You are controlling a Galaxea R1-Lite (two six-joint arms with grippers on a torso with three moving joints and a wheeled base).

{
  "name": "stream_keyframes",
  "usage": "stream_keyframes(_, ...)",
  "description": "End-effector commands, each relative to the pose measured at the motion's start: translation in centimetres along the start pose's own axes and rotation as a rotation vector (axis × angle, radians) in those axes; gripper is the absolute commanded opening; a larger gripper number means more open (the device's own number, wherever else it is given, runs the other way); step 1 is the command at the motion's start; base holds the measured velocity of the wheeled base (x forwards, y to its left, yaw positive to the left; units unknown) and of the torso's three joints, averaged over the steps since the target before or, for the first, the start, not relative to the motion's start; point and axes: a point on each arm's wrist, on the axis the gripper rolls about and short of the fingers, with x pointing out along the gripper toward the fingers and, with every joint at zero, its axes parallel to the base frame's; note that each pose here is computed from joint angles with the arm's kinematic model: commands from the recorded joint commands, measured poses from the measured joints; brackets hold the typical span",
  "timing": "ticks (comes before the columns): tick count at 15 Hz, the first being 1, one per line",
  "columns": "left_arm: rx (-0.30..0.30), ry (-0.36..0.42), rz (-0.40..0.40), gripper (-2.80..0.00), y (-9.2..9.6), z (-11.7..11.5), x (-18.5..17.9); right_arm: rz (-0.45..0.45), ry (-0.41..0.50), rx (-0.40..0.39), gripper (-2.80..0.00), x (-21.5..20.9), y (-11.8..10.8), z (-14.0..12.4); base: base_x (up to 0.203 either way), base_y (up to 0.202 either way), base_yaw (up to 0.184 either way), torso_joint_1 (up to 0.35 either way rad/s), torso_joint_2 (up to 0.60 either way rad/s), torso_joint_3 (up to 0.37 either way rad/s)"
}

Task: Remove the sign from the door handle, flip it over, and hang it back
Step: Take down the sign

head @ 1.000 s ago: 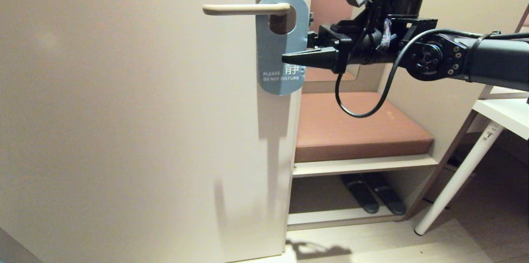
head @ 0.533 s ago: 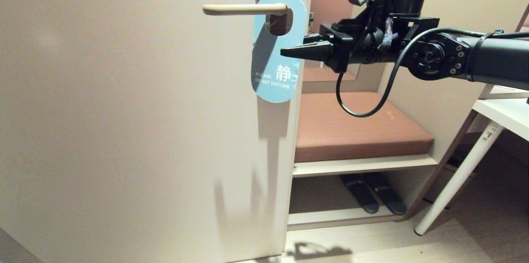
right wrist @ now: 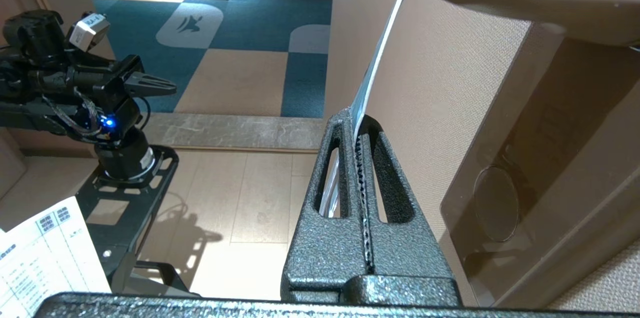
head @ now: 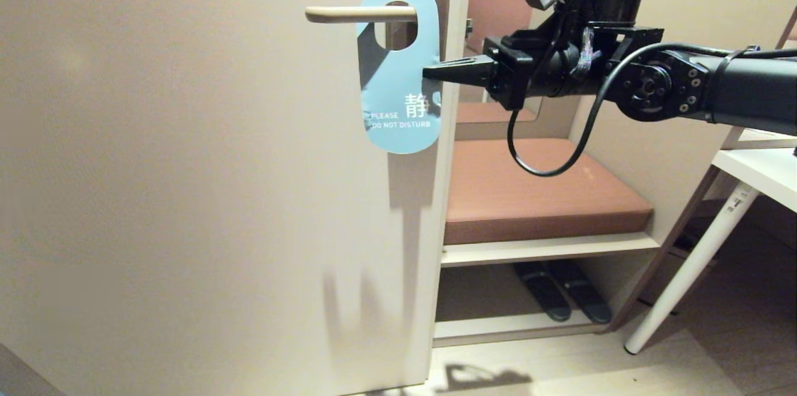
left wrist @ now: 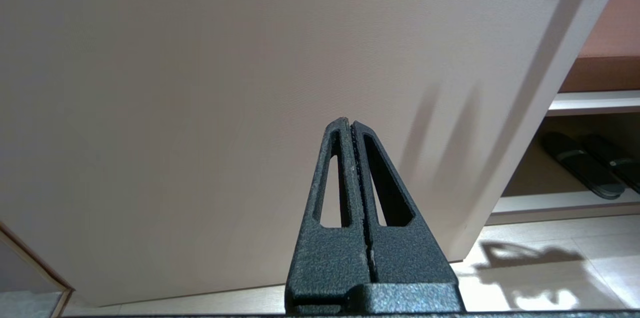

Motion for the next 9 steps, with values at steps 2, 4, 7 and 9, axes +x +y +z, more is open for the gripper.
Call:
stream_keyframes(2, -0.001, 0.0, 0.0, -2.8, 0.0, 0.0, 0.0, 0.006, 0.0, 0.0, -2.8, 0.01, 0.02, -0.04, 0.0, 0.0, 0.0, 0.0, 0.0, 0.0)
stream_keyframes(4, -0.001, 0.0, 0.001, -2.8, 0.0, 0.0, 0.0, 0.003, 0.002, 0.003, -2.8, -0.04, -0.02, -0.18, 0.0, 0.0, 0.0, 0.0, 0.0, 0.0)
stream_keyframes(7, -0.001, 0.0, 0.001, -2.8, 0.0, 0.0, 0.0, -0.017, 0.007, 0.014, -2.8, -0.12, -0.01, -0.44, 0.0, 0.0, 0.0, 0.0, 0.0, 0.0)
stream_keyframes(9, -0.001, 0.0, 0.0, -2.8, 0.0, 0.0, 0.0, -0.02, 0.01, 0.021, -2.8, -0.24, -0.04, -0.61, 0.0, 0.0, 0.0, 0.0, 0.0, 0.0)
